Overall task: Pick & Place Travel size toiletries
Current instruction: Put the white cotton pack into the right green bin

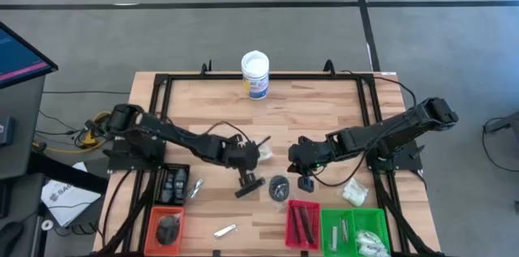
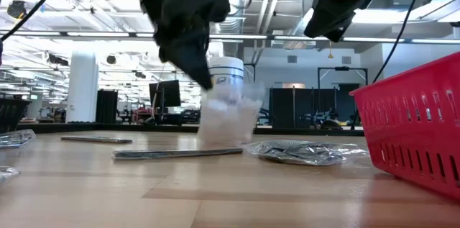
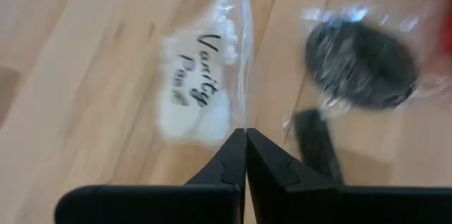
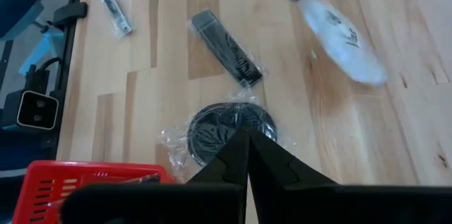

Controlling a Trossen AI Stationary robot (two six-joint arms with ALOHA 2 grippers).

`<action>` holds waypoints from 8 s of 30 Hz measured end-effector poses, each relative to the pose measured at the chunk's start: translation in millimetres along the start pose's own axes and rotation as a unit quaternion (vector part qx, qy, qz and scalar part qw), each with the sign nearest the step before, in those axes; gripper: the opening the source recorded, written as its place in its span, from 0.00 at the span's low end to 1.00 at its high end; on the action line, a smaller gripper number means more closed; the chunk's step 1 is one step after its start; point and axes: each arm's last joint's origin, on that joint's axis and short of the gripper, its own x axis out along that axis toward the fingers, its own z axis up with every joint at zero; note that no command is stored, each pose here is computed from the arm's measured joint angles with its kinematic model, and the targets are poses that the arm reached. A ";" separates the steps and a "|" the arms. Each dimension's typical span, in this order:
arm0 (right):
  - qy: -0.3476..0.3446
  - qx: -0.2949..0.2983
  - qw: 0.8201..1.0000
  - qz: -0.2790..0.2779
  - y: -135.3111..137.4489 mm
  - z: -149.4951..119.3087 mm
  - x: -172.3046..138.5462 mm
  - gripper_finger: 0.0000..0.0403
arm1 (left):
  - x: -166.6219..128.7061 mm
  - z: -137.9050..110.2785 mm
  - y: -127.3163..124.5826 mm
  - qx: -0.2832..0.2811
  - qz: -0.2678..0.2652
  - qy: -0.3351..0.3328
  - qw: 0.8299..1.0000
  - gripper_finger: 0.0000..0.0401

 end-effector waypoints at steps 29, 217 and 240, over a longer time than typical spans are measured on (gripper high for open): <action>-0.043 -0.027 0.998 -0.042 -8.8 36.6 -22.2 0.61 | -24.3 35.7 10.3 -0.060 -0.179 -0.073 0.979 0.00; 0.183 0.012 0.976 -0.118 180.5 -189.7 -105.9 0.00 | -103.9 35.5 -93.1 -0.316 -0.185 -0.360 0.858 0.35; 0.168 0.024 0.977 -0.125 181.8 -201.0 -112.7 0.00 | -105.1 35.2 -93.6 -0.321 -0.180 -0.367 0.854 0.35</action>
